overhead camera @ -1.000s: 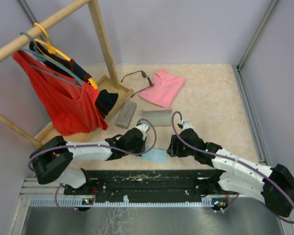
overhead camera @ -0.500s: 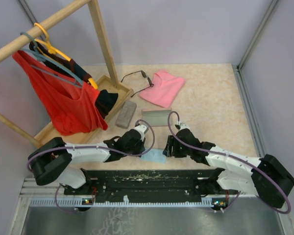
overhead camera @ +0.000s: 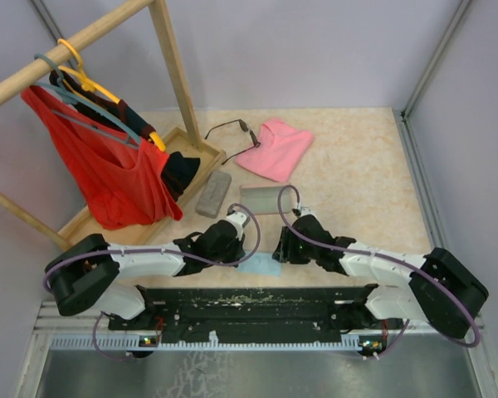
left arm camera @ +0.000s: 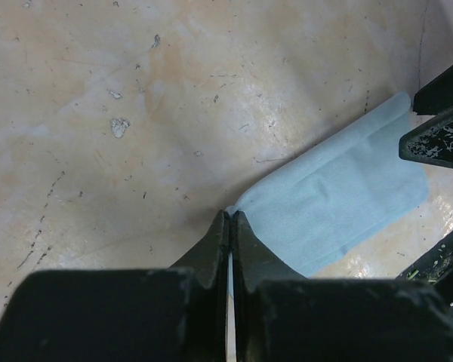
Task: Organize the sunglasses
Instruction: Pick up the glasses cleaning cloth from the center of the board.
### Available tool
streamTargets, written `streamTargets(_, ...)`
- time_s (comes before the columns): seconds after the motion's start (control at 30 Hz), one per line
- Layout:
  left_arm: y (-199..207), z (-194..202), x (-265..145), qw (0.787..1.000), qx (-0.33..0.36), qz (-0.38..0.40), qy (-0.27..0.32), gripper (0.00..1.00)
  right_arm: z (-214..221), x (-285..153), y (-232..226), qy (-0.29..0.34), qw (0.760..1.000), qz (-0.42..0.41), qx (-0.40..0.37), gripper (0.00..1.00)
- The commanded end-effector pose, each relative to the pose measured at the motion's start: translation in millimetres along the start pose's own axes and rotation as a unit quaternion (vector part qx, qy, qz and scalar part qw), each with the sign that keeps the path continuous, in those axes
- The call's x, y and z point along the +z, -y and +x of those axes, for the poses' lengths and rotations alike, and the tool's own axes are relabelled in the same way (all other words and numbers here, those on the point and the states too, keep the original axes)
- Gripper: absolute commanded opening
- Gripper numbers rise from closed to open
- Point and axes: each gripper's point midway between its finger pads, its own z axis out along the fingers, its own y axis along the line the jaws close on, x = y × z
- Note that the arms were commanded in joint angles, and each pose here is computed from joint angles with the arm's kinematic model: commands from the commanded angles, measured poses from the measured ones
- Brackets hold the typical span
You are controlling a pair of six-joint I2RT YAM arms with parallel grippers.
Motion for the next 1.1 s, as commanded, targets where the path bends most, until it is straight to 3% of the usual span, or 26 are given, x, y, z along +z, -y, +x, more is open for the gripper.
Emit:
streamTargets(0.0,-11.2,35.7,-5.2,0.998,0.006,-0.012,-0.056,0.01,1.3,3.4,2.6,-0.014,1.0,0.019,0.01,0.46)
streamTargets(0.33,-10.2,34.1,-6.4,0.999,0.006,-0.009,-0.053,0.01,12.8,9.3,11.3,-0.036,0.999,0.034,0.015,0.43)
streamTargets(1.07,-6.5,33.7,-3.6,0.998,0.007,-0.001,-0.055,0.01,7.4,13.2,11.5,-0.025,0.999,0.036,0.006,0.0)
